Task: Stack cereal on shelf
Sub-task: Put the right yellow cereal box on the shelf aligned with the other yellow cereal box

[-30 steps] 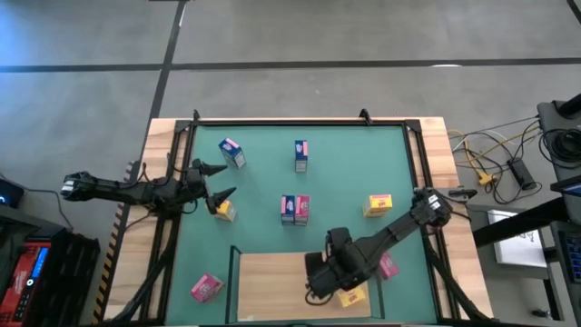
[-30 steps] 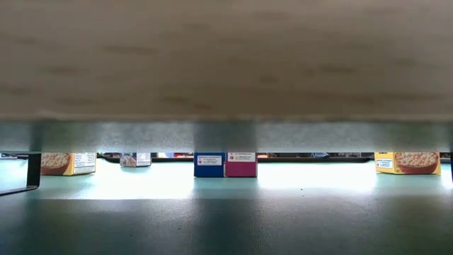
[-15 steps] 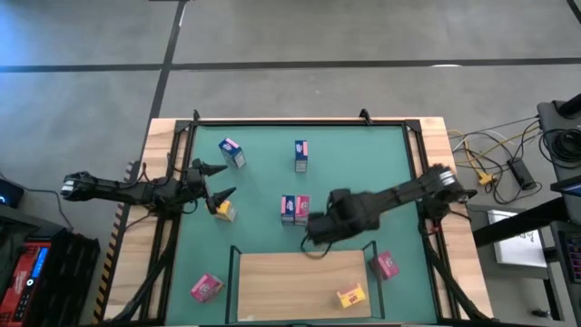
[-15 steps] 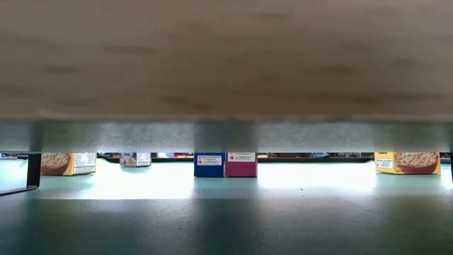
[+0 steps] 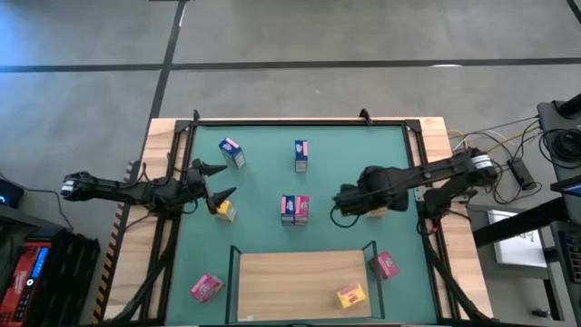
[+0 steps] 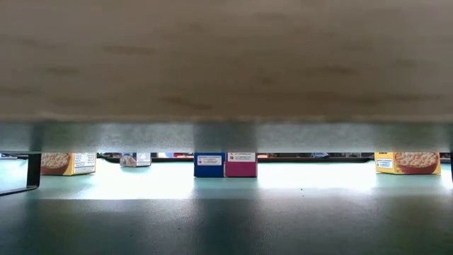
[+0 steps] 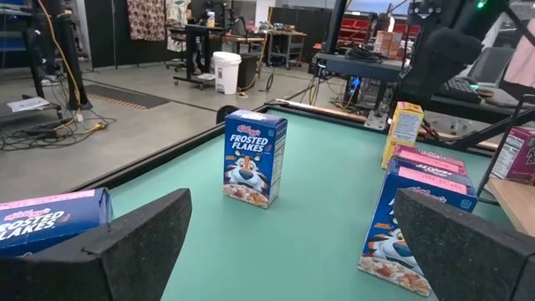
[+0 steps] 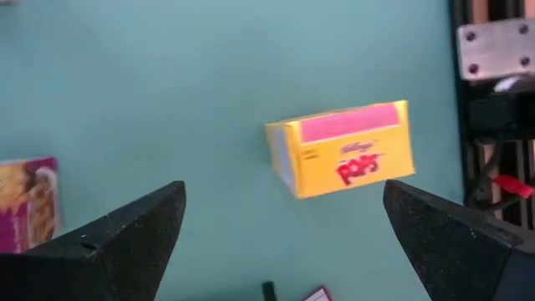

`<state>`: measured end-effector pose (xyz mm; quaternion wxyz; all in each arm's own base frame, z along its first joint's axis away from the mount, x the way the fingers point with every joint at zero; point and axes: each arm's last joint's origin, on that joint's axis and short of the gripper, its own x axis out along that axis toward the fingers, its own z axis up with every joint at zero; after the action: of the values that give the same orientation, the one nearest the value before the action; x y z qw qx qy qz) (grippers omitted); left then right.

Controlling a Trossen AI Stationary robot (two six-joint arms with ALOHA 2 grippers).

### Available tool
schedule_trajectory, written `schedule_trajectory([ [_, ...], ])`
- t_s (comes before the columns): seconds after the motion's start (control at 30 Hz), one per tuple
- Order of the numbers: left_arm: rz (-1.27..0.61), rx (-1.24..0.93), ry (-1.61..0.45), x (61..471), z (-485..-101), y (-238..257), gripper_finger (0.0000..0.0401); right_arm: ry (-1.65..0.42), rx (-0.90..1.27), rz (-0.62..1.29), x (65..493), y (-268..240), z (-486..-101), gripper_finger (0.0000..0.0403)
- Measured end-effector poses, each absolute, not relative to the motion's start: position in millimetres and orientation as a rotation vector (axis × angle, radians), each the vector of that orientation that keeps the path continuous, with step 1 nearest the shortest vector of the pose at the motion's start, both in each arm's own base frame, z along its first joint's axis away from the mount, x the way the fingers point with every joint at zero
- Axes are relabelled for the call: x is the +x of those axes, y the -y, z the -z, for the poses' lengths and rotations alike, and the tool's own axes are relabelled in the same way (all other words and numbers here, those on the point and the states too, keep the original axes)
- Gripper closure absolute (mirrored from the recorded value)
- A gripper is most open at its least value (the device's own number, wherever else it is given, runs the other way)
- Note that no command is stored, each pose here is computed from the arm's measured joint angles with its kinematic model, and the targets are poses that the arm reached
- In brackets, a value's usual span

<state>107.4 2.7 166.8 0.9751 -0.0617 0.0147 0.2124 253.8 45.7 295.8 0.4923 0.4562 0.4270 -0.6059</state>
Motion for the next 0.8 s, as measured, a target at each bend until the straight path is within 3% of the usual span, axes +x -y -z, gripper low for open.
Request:
schedule_trajectory([
  [0.37,-0.428,-0.124,-0.032,107.5,-166.5,-2.6,0.0002,-0.955,1.084,1.629,220.2,-37.2,-273.1,0.0003],
  [0.8,-0.428,-0.124,-0.033,107.6,-166.5,-2.6,0.0002,-0.933,1.087,1.508,203.7,-33.0,-255.0,0.0003],
])
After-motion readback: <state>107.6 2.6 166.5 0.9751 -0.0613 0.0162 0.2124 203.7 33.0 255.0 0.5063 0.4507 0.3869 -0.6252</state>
